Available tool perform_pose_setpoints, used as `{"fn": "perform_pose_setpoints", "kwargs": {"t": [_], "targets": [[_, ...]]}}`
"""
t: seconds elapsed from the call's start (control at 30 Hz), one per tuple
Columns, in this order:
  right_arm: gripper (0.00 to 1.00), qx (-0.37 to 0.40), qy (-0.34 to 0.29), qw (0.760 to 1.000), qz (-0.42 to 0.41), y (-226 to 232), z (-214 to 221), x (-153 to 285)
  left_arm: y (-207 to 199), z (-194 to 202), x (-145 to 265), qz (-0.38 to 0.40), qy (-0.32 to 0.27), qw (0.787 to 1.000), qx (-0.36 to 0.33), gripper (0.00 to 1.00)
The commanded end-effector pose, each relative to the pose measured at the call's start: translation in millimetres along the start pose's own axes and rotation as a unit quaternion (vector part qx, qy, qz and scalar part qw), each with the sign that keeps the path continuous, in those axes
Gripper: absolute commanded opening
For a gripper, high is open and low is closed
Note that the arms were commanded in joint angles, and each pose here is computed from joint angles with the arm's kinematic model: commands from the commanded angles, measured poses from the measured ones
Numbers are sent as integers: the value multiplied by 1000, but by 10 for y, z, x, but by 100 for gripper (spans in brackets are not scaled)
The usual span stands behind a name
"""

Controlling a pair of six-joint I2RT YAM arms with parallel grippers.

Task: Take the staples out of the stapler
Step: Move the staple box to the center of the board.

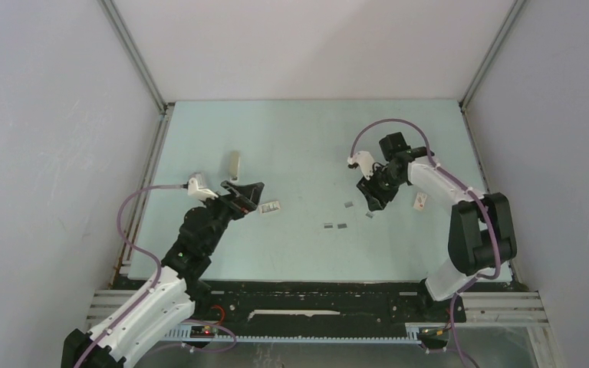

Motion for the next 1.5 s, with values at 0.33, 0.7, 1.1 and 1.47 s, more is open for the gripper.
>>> {"fn": "perform_pose_setpoints", "kwargs": {"t": [0.33, 0.7, 1.1, 1.47], "targets": [[57, -23, -91, 996, -5, 187, -152, 533, -68, -12, -39, 25, -5, 1000, 16, 100], [57, -60, -140, 988, -20, 211, -83, 688, -55, 32, -79, 30, 5, 999, 21, 100], [58, -64, -213, 975, -7, 246, 16, 1031, -103, 12, -97, 47, 14, 999, -10, 100], [65, -56, -272, 959, 61, 285, -8, 1625, -257, -133, -65, 40, 35, 995, -81, 100]]}}
Point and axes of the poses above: each gripper's point midway between its finger pads, its own x axis back along the fingers, its own y axis along the line the jaws close on, z = x × y, the point moved 8 cm from there along x, back along the fingers, and after that the axes turned 15 degrees about x, right-handed, at the moved point
